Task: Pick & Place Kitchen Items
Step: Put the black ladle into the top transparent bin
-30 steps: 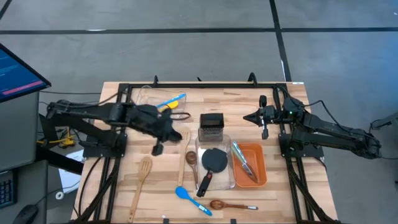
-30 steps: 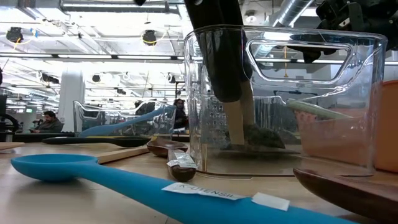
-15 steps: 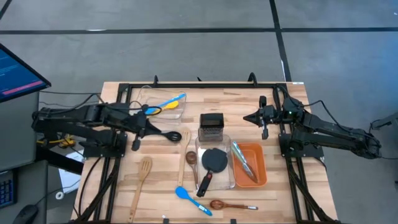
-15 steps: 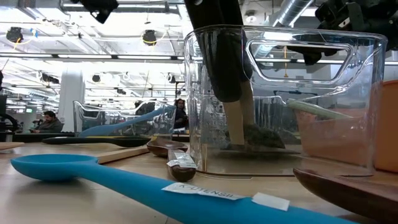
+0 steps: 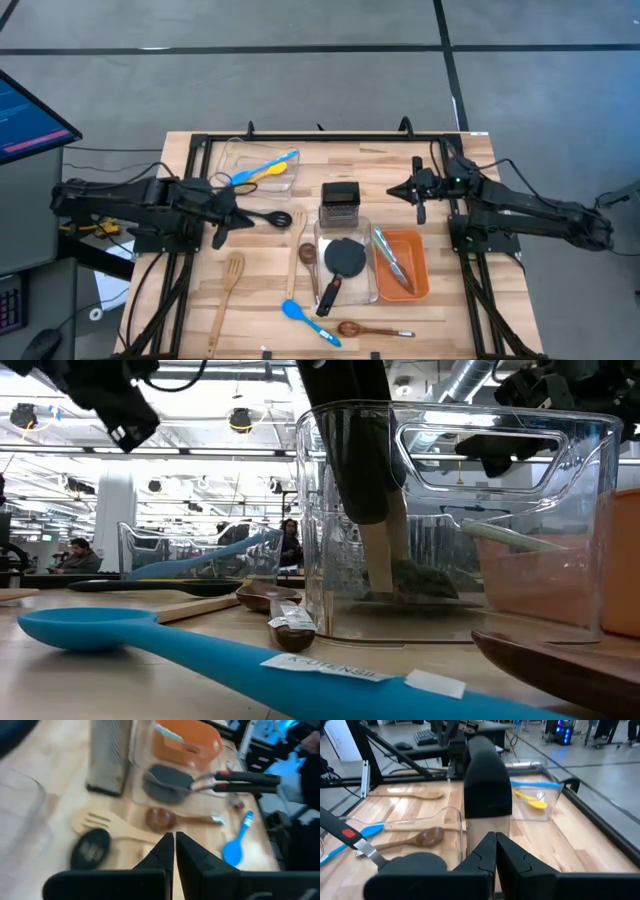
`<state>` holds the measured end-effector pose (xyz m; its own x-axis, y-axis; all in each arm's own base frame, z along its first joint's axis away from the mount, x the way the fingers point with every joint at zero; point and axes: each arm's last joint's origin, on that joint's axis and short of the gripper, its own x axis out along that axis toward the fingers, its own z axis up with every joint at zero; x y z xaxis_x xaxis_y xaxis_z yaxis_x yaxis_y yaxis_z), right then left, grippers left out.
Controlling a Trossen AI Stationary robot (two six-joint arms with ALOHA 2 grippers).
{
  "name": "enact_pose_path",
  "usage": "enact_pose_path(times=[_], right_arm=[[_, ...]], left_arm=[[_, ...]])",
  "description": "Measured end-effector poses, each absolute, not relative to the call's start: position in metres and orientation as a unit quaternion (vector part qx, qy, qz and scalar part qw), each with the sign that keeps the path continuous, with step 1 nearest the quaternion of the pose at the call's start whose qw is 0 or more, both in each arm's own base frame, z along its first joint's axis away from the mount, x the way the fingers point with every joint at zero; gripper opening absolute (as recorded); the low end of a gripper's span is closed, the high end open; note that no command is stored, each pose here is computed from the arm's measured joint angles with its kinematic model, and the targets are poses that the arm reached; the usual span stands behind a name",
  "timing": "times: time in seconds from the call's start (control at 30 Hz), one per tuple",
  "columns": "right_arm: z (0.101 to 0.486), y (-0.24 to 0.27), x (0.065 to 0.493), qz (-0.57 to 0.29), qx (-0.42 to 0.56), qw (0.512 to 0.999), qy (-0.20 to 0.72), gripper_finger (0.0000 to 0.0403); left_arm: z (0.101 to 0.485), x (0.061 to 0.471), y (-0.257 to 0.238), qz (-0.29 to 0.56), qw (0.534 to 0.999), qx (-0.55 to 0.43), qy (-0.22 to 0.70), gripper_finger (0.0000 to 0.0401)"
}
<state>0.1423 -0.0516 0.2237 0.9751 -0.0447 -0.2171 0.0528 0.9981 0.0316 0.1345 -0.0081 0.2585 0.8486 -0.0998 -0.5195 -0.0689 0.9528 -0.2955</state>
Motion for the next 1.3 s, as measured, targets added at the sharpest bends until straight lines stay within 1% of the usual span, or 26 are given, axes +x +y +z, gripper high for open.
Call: enact_pose_path(times=[0.17, 0.43, 0.67, 0.8, 0.93, 1.1, 1.2, 1.3], right_arm=[[0.220, -0.055, 0.149, -0.024, 0.018, 0.993, 0.117, 0.0001], [0.221, -0.060, 0.161, -0.025, 0.014, 0.996, 0.088, 0.0001], [0.223, -0.060, 0.164, -0.025, 0.050, 0.996, 0.074, 0.0001], [0.225, -0.061, 0.164, -0.026, 0.058, 0.996, 0.062, 0.0001], [0.226, -0.061, 0.164, -0.026, 0.056, 0.997, 0.056, 0.0001], [0.226, -0.061, 0.164, -0.026, 0.055, 0.997, 0.056, 0.0001], [0.226, -0.061, 0.164, -0.026, 0.054, 0.997, 0.056, 0.0001], [0.226, -0.061, 0.164, -0.026, 0.054, 0.997, 0.057, 0.0001]], left_arm=[[0.246, 0.138, -0.010, -0.021, 0.937, -0.188, 0.294, 0.0002], [0.240, 0.151, -0.010, -0.023, 0.943, -0.186, 0.274, 0.0002], [0.243, 0.166, -0.011, -0.039, 0.958, -0.149, 0.240, 0.0002], [0.242, 0.172, -0.011, -0.040, 0.960, -0.148, 0.232, 0.0002], [0.238, 0.182, -0.011, -0.023, 0.962, -0.143, 0.230, 0.0002], [0.229, 0.197, -0.008, 0.020, 0.968, -0.090, 0.232, 0.0002], [0.223, 0.206, -0.008, 0.025, 0.969, -0.066, 0.238, 0.0002], [0.216, 0.210, -0.008, 0.025, 0.965, -0.062, 0.253, 0.0002]])
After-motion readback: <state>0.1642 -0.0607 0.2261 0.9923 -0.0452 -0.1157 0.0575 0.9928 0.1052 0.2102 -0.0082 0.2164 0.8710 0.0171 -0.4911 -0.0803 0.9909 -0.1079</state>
